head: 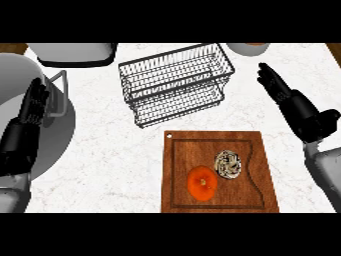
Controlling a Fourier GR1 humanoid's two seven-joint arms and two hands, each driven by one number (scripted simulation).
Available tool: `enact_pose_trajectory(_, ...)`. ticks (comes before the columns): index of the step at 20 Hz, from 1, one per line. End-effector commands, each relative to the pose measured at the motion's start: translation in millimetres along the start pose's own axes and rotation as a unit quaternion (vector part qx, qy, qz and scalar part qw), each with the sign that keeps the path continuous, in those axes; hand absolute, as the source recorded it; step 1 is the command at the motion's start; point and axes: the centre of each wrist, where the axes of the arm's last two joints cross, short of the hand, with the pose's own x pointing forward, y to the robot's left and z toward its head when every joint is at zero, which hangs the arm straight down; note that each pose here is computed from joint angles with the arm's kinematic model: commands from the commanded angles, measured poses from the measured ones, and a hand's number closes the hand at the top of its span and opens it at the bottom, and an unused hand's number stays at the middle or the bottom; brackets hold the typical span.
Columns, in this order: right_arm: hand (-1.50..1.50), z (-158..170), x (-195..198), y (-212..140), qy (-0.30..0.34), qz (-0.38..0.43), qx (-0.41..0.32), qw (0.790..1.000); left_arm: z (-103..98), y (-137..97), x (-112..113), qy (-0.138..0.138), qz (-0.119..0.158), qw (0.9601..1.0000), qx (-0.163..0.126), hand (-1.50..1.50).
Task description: Pick the cupcake from the cutting board and place it in the tiered basket
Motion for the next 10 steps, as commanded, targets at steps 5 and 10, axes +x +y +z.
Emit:
enact_pose_trajectory(5,1.50,-13,5,-22,-0.159,-0.266,0.035,0.950,0,-43,9,0.022,0.043,0.9986,-0.019,0.00)
enact_pose_trajectory(10,-1.50,13,-61,9,-0.050,-0.408,0.056,0.910,5,-65,15,0.047,0.075,0.9953,-0.038,0.00)
